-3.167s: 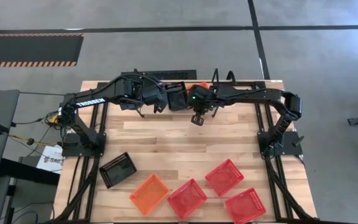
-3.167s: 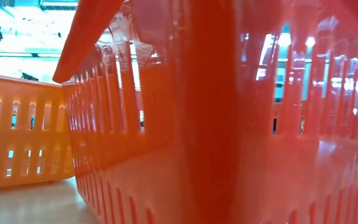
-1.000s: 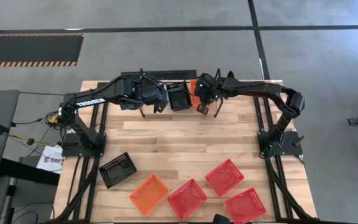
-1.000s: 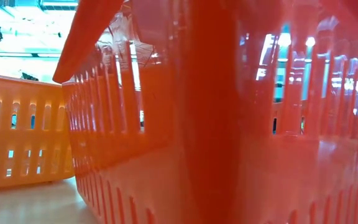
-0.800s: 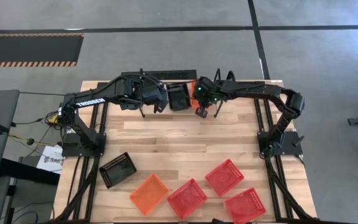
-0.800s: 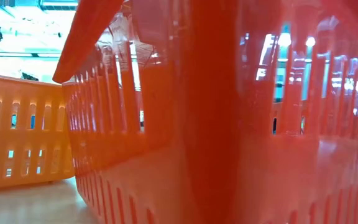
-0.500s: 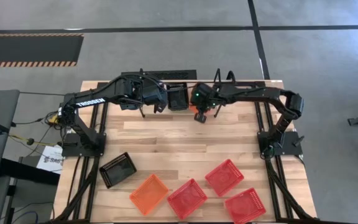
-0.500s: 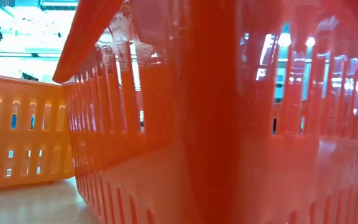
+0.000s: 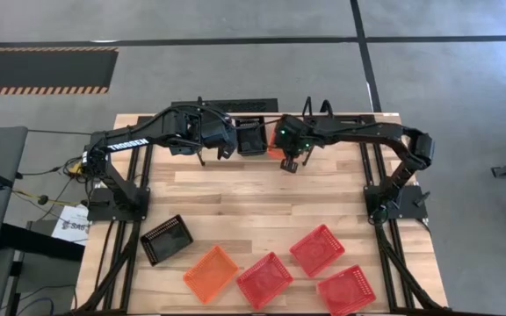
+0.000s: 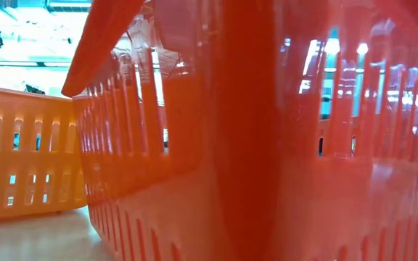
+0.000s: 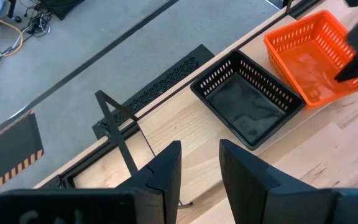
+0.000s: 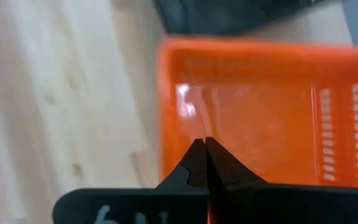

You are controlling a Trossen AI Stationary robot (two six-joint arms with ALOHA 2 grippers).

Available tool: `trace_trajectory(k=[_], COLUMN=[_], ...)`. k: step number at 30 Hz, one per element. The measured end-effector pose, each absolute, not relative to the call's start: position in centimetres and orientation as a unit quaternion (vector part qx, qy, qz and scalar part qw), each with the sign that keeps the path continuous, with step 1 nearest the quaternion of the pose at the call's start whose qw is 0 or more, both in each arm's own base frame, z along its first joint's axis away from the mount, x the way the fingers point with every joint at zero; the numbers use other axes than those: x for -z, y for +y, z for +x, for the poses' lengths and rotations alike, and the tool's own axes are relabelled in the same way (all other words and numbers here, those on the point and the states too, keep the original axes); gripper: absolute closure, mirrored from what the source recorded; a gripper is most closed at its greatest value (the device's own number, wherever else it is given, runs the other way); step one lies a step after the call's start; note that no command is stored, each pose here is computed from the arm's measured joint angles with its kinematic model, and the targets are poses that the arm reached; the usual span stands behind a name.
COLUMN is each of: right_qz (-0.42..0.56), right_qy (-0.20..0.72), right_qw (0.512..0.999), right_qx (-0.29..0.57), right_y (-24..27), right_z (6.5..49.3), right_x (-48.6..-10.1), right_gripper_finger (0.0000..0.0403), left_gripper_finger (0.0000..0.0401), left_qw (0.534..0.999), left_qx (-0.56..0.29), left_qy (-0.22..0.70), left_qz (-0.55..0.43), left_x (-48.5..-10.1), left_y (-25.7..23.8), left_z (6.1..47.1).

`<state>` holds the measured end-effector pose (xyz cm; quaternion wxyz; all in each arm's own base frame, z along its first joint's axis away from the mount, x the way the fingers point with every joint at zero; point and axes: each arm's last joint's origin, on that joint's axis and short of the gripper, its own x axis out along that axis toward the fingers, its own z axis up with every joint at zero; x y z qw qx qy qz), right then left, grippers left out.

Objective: Stack baskets on shelf by color
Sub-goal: Stack the top orange bin on top of the orange bin on the shelf

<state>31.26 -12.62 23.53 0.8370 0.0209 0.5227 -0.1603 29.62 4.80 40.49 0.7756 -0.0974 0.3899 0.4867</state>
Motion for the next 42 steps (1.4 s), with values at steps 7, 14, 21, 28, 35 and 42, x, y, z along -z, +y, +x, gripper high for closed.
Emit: trace_trajectory(k=[7, 14, 21, 28, 35, 42], right_qz=[0.003, 0.013, 0.016, -0.006, -0.019, -0.019], right_qy=[0.463, 0.448, 0.489, 0.515, 0.542, 0.555], right_qw=[0.874, 0.888, 0.869, 0.853, 0.837, 0.827], right_qx=[0.145, 0.102, 0.078, 0.081, 0.076, 0.087], right_y=[-9.9, -7.6, -6.0, -6.7, -7.8, -9.5], right_z=[30.3, 30.5, 31.9, 33.0, 32.7, 31.8], right_x=[-27.5, -27.4, -23.0, -20.5, -19.6, -19.8], right_gripper_finger=[0.0401, 0.0401, 0.0401, 0.0401, 0.0401, 0.0401], left_gripper_finger=[0.0303, 0.0303, 0.0303, 0.0303, 0.0303, 0.0303], left_qw=[0.775, 0.775, 0.775, 0.775, 0.775, 0.776], left_qx=[-0.487, -0.490, -0.490, -0.490, -0.489, -0.483], left_qy=[0.390, 0.386, 0.386, 0.386, 0.387, 0.391], left_qz=[-0.098, -0.104, -0.104, -0.104, -0.105, -0.111], left_x=[-40.5, -40.5, -40.5, -40.5, -40.5, -40.4], left_y=[4.8, 4.8, 4.8, 4.8, 4.8, 4.8], left_z=[29.6, 29.6, 29.6, 29.6, 29.6, 29.6])
